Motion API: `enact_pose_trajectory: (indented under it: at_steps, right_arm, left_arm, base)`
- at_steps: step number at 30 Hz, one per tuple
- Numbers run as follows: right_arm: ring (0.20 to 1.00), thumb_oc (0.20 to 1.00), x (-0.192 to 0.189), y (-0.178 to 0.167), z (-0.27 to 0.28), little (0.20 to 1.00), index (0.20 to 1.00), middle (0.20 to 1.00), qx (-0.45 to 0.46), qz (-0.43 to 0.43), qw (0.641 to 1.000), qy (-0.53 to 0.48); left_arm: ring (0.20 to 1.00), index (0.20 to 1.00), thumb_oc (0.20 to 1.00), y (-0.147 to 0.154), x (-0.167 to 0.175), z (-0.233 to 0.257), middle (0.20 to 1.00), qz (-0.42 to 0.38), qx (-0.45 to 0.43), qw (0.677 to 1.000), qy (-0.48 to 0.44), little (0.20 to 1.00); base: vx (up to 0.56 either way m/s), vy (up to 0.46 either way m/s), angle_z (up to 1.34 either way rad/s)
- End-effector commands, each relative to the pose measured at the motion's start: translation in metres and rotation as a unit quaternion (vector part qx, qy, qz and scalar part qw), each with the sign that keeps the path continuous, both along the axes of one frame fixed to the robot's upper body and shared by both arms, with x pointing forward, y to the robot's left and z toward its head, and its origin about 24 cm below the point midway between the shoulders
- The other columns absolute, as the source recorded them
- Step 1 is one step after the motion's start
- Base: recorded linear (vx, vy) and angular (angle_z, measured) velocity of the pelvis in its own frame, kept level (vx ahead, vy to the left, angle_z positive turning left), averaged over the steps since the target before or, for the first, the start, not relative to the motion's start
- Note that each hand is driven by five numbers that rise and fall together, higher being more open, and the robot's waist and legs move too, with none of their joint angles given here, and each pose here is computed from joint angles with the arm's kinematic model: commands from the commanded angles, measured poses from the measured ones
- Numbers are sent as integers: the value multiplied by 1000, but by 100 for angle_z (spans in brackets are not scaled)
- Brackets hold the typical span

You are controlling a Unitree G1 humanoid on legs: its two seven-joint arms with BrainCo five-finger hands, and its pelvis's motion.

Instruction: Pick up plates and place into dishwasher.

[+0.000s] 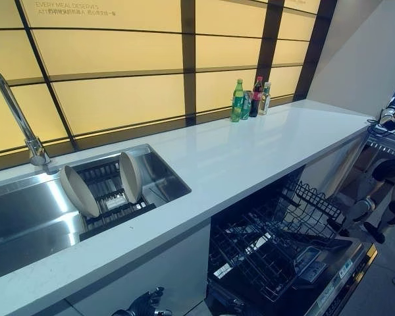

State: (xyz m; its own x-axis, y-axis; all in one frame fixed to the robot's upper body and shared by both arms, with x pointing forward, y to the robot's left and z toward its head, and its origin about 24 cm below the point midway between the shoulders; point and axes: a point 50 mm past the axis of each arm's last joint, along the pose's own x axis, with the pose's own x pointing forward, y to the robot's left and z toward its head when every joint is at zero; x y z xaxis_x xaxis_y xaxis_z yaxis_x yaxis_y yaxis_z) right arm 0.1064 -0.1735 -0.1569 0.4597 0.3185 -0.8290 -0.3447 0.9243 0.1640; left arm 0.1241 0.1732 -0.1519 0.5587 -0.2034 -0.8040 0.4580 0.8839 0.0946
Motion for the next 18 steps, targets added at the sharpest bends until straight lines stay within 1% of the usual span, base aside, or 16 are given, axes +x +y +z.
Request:
enact_pose_trajectory:
  at_steps: [1,7,15,17,18]
  right_arm:
    - [1000,1000,51,14,18,1000,1000,1000,51,-13,996,-71]
    - [1000,1000,53,21,21,1000,1000,1000,71,16,994,-84]
    - [1000,1000,55,26,24,1000,1000,1000,80,35,992,-89]
    - [1000,1000,56,27,24,1000,1000,1000,81,36,992,-89]
    - [1000,1000,56,27,25,1000,1000,1000,81,36,992,-88]
  left_arm:
    - [1000,1000,1000,-19,39,14,1000,-11,-41,998,-47,1000]
    - [1000,1000,1000,-17,36,13,1000,-1,-47,998,-43,1000]
    - [1000,1000,1000,-20,35,13,1000,-29,-57,997,-32,1000]
    - [1000,1000,1000,-22,36,15,1000,-34,-76,996,-33,1000]
    - [1000,1000,1000,-24,37,17,1000,-35,-99,994,-33,1000]
  base:
    - [0,0,0]
    - [0,0,0]
    - [7,-14,5]
    - [0,-2,2]
    - [0,0,0]
